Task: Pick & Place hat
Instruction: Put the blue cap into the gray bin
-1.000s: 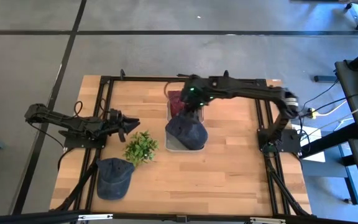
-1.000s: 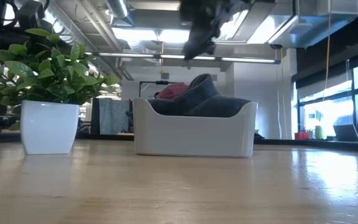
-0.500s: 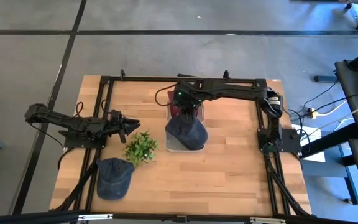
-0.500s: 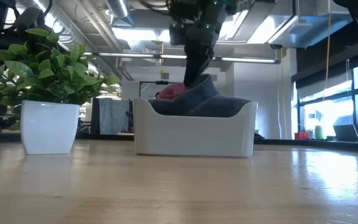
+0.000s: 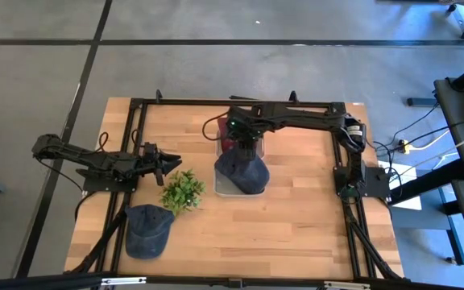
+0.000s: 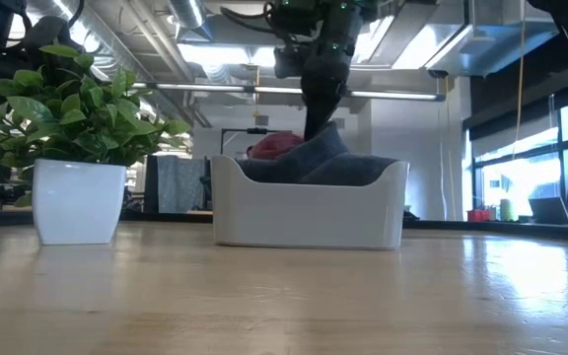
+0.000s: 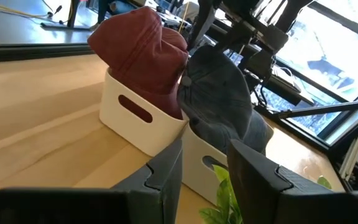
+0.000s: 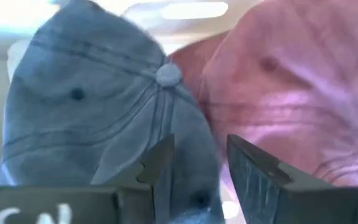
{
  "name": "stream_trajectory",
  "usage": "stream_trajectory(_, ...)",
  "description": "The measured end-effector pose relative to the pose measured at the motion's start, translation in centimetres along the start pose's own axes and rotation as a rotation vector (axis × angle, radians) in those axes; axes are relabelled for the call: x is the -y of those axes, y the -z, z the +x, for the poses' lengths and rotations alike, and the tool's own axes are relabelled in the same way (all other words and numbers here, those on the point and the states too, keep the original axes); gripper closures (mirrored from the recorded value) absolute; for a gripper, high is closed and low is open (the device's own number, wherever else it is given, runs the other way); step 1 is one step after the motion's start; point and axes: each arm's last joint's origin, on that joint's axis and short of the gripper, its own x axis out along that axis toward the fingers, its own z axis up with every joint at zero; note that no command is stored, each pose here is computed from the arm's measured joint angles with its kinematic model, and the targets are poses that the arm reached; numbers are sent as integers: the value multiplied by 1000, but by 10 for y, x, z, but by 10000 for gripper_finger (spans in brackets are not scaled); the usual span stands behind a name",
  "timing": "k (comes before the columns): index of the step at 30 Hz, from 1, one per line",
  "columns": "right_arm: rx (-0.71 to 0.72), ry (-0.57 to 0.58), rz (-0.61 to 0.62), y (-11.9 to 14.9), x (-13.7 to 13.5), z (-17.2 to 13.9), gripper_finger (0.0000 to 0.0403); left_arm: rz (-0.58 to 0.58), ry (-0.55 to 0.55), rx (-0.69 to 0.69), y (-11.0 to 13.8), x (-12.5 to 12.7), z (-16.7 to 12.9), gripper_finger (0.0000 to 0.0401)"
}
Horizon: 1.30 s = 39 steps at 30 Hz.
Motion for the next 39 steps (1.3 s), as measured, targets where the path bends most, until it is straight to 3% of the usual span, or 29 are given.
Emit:
stream_trajectory(10, -131, -55, 80, 13, -3, -1, 272, 0, 0, 0, 0, 0, 0, 280)
stream_trajectory(13, -135, -56, 78, 13, -3, -1, 305, 0, 0, 0, 0, 0, 0, 280)
stream_trajectory(17, -134, -57, 76, 13, -3, -1, 377, 0, 0, -1, 0, 0, 0, 280)
stream_trajectory(20, -131, -59, 79, 13, -3, -1, 390, 0, 0, -1, 0, 0, 0, 280)
stream_trajectory(28, -26, -146, 203, -2, -7, -17, 396, 1, 0, -1, 0, 0, 0, 280)
stream_trajectory(39, 235, -122, 267, -37, -49, -91, 399, 46, 0, -1, 0, 0, 0, 280)
